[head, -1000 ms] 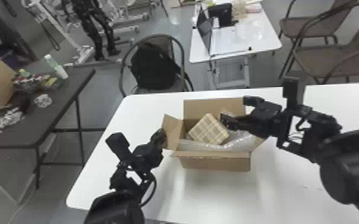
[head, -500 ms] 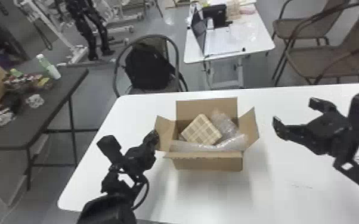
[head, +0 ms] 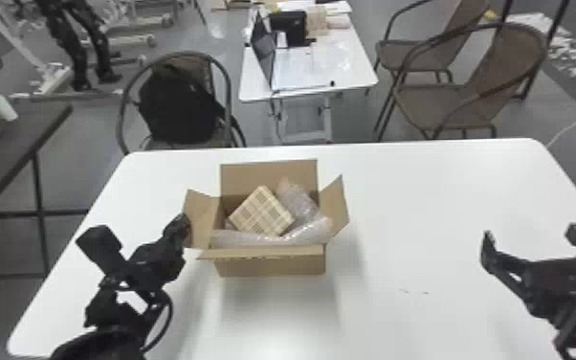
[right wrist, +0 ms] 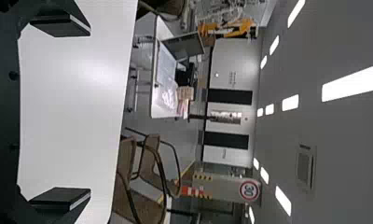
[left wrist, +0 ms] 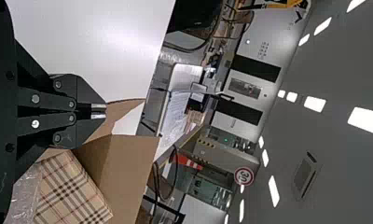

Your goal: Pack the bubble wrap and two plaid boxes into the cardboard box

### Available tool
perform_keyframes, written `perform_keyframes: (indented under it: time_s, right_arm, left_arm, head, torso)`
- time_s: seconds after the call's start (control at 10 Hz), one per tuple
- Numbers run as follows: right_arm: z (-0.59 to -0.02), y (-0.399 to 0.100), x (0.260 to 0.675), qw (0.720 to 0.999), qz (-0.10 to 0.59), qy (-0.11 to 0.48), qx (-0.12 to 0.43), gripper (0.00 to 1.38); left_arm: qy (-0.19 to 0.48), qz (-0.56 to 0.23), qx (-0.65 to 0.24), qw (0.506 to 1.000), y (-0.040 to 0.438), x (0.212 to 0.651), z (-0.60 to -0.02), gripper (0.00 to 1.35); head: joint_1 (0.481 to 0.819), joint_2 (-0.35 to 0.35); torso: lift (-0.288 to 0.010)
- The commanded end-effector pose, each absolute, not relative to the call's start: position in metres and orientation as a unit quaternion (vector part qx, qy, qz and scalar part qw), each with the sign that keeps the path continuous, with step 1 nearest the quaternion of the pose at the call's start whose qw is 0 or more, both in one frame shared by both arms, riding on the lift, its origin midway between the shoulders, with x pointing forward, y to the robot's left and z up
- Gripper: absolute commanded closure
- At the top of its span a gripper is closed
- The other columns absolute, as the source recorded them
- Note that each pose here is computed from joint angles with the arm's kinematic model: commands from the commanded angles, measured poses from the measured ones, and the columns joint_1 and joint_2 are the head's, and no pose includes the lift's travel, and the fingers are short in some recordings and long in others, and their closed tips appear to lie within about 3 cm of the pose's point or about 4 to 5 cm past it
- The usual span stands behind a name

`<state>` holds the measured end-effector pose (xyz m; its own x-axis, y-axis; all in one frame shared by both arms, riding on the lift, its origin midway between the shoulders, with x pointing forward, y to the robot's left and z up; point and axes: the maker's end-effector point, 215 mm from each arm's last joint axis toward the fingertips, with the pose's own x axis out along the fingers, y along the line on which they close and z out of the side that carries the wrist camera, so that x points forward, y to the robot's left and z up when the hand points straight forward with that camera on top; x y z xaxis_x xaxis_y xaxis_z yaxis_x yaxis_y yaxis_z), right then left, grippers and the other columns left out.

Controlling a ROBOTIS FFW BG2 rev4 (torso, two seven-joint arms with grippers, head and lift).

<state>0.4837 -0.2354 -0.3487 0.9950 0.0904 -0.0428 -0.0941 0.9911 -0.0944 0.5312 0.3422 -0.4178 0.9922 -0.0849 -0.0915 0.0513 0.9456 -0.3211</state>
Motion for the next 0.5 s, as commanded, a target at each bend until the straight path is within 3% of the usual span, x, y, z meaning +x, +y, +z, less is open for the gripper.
perform_keyframes:
  time_s: [0.0,0.4]
  right_arm:
    - [-0.361,-0.267,0.461,0.998,-0.007,0.025,-0.055,0.09]
    - [-0.412,-0.349,0.440,0.988,-0.128,0.064,-0.061,0.09]
  left_arm:
    - [0.053,-0.035,-0.161,0.985,0.342,0.531,-0.418,1.21]
    - [0.053,-0.037,-0.162,0.985,0.341,0.531,-0.419,1.21]
  head:
    - [0.695,0.132]
    - [0.695,0.027]
  torso:
    - [-0.071]
    - [-0.071]
